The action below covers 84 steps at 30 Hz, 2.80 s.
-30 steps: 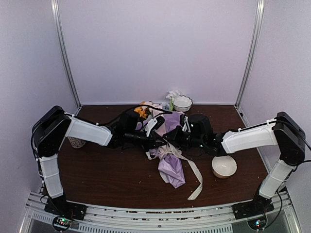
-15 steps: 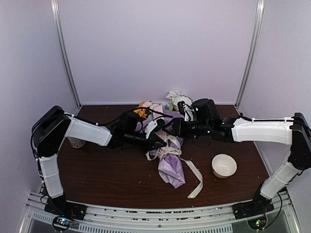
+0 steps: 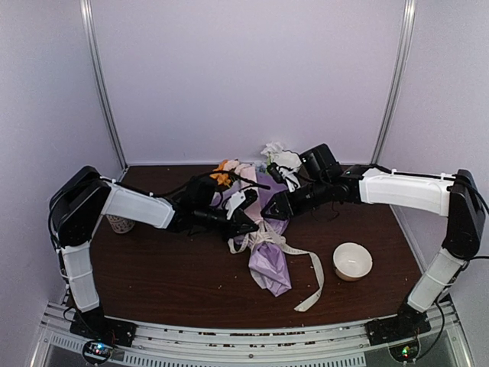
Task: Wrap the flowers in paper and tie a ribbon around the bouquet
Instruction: Cross the half-tied ribbon over the folded bouquet.
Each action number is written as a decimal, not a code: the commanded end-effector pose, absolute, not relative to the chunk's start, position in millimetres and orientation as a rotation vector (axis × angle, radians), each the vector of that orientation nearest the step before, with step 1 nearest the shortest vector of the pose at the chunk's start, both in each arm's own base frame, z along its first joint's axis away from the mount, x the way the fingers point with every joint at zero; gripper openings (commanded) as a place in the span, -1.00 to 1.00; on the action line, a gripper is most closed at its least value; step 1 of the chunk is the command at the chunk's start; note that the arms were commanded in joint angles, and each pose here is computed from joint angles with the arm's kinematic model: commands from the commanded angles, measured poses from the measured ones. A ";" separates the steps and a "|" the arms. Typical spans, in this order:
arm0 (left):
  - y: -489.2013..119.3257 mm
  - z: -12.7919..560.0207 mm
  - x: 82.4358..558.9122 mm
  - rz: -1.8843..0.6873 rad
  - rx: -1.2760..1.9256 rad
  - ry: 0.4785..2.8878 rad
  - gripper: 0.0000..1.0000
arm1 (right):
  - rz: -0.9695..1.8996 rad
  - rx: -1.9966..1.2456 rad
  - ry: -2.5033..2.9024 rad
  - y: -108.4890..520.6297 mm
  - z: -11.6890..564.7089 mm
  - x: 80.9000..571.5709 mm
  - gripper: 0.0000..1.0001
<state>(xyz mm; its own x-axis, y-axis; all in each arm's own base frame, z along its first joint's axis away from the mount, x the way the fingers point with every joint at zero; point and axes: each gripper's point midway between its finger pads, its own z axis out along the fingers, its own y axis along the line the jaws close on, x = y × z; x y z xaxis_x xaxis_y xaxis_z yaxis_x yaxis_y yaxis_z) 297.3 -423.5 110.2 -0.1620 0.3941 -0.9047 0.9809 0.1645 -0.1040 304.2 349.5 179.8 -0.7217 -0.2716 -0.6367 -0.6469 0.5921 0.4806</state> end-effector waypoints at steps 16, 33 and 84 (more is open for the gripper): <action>-427.3 134.7 305.6 -1.010 1.310 1.585 -1.00 | 1.081 -0.779 2.296 377.6 155.4 324.1 -0.70; -421.6 148.4 292.9 -1.055 1.196 1.614 0.22 | 1.343 -0.068 2.137 384.9 207.7 331.8 -1.00; -397.1 96.6 292.3 -0.926 1.387 1.940 -1.00 | 0.919 -0.584 2.502 344.5 100.7 316.9 -0.39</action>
<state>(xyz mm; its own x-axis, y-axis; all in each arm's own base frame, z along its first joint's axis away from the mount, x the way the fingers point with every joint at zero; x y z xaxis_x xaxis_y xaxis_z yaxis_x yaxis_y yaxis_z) 287.9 -394.5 90.0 -0.3163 0.5517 -0.7718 0.9463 0.2408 -0.2157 321.6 333.4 101.5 -0.8469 -0.1655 -0.5053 -0.4486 0.7324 0.5121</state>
